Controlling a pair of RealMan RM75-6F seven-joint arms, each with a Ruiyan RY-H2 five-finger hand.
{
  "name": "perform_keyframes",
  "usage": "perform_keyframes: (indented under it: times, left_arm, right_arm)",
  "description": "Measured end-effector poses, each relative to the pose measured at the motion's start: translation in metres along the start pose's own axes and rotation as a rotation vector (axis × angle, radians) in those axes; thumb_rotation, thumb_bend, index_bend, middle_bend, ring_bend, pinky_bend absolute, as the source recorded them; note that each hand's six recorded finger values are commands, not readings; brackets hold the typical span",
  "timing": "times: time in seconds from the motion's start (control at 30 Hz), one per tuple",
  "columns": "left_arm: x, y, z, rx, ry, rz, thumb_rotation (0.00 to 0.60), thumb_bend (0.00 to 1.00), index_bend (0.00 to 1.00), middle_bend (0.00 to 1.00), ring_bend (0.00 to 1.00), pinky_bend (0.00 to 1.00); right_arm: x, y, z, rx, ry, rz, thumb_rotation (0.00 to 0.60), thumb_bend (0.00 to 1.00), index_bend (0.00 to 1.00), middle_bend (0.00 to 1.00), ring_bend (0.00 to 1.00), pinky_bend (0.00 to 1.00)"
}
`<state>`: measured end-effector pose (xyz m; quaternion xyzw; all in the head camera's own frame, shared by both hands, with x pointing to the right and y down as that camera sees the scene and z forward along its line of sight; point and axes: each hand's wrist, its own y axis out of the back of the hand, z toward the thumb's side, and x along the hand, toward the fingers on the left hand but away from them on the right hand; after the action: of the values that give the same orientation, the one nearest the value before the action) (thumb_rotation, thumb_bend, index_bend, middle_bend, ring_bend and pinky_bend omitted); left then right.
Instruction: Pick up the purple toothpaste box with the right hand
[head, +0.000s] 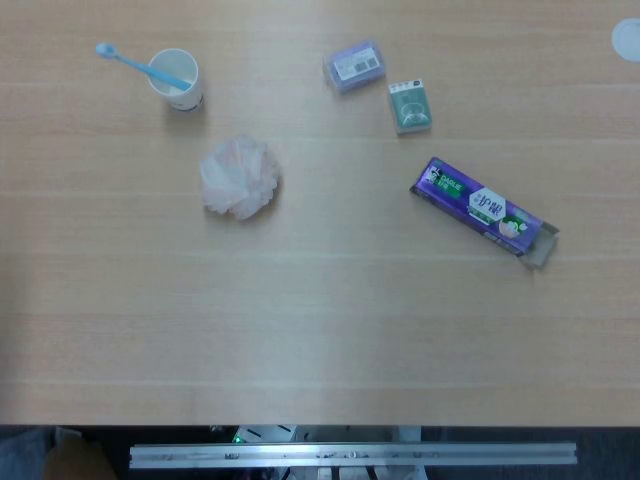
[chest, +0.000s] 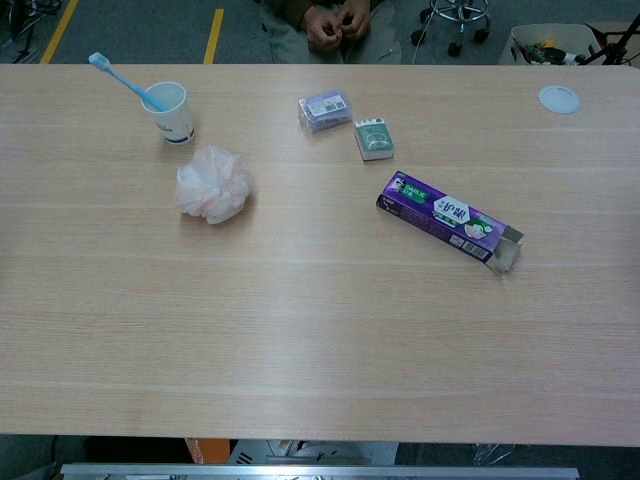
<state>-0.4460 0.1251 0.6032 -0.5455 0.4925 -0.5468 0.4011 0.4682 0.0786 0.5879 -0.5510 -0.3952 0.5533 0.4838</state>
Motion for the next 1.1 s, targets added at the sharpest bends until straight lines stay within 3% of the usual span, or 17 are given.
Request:
perform_keyframes:
  times: [0.3, 0.53, 1.1]
  left_arm:
    - [0.0, 0.0, 0.0, -0.001, -0.001, 0.001, 0.6, 0.33, 0.23, 0.22, 0.18, 0.18]
    - [-0.001, -0.001, -0.001, 0.001, 0.004, -0.004, 0.6, 0.33, 0.23, 0.22, 0.18, 0.18]
    - [-0.001, -0.005, -0.006, 0.001, 0.028, -0.021, 0.6, 0.33, 0.23, 0.22, 0.18, 0.18]
  right_arm:
    - [-0.002, -0.001, 0.002, 0.003, 0.016, 0.017, 0.6, 0.16, 0.37, 0.37, 0.34, 0.39]
    - [-0.014, -0.002, 0.022, 0.006, 0.111, 0.06, 0.6, 0.16, 0.37, 0.37, 0.34, 0.39]
    - [-0.035, -0.072, 0.115, 0.098, 0.455, 0.367, 0.6, 0.16, 0.35, 0.37, 0.33, 0.4]
